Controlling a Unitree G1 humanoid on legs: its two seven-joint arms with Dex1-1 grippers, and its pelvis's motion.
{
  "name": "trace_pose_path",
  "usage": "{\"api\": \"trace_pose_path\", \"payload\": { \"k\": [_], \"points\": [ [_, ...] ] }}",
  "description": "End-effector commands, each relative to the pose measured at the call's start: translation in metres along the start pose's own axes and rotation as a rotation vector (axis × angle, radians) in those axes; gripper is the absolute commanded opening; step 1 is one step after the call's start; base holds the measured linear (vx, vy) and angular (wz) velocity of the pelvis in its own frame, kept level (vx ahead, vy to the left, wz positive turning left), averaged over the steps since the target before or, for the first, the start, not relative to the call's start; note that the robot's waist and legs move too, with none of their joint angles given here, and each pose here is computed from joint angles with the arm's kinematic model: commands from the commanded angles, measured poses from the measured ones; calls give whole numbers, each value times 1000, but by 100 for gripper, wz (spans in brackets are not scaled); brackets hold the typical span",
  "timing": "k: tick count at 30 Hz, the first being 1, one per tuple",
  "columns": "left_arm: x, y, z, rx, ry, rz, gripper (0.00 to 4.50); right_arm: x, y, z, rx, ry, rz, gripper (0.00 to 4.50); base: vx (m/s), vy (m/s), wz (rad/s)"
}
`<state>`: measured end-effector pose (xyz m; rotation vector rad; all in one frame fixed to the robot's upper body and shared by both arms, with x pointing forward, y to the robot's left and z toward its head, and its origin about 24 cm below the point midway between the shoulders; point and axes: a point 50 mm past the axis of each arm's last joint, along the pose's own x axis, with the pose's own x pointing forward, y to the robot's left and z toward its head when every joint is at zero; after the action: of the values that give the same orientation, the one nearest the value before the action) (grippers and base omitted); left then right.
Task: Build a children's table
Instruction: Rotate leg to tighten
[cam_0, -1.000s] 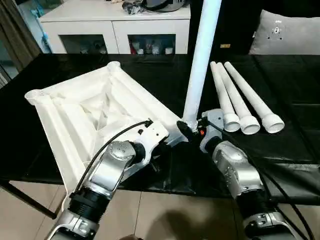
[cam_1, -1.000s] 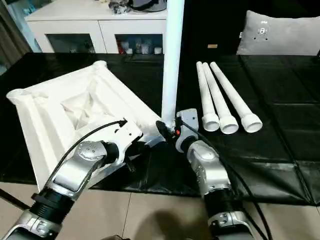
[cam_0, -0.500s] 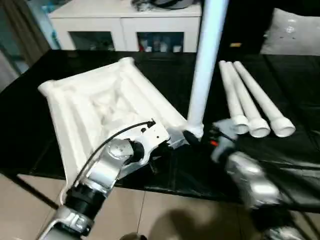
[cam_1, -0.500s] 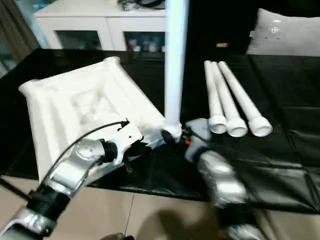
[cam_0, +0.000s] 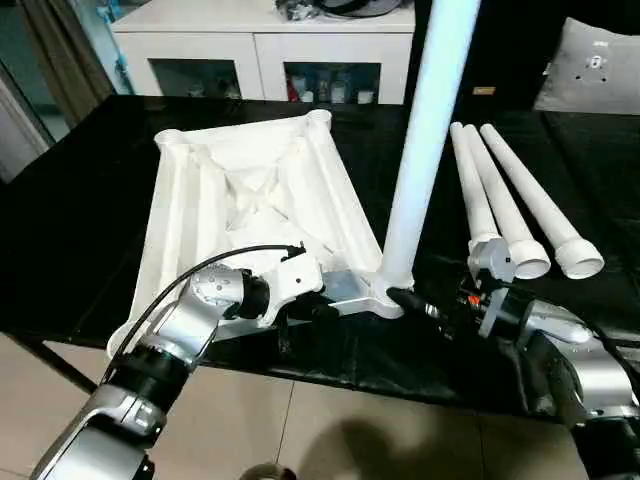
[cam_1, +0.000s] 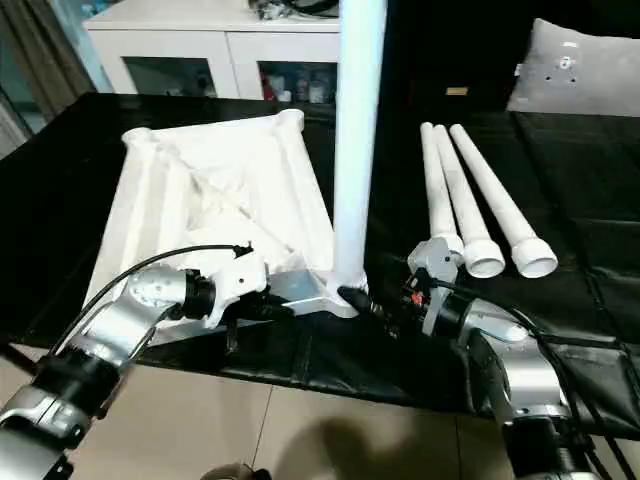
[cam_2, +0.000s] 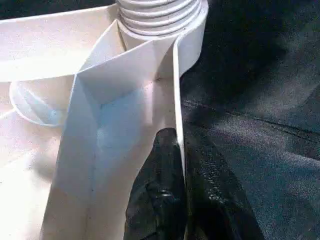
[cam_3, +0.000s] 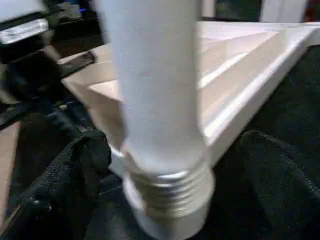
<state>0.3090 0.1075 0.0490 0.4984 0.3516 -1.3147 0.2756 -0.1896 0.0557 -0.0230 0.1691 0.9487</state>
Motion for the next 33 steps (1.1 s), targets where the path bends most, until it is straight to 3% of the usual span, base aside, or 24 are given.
{"api": "trace_pose_path", "payload": {
  "k": [1,6,13,21,27,33],
  "points": [
    [-7,7,3,11,-16,25,54,1,4,-1,12,3,31,450,0,0,0],
    [-8,8,2,19,-36,32,94,0,8,-4,25,4,34,450,0,0,0],
    [-4,9,3,6,-60,36,94,0,7,-3,29,3,28,450,0,0,0],
    [2,5,-7,-38,-43,24,94,0,8,-3,26,2,26,450,0,0,0],
    [4,7,-10,-45,-39,48,31,-1,8,-3,28,2,24,450,0,0,0],
    [3,6,-16,-6,19,22,3,-2,7,-2,26,2,20,450,0,0,0]
  ]
}}
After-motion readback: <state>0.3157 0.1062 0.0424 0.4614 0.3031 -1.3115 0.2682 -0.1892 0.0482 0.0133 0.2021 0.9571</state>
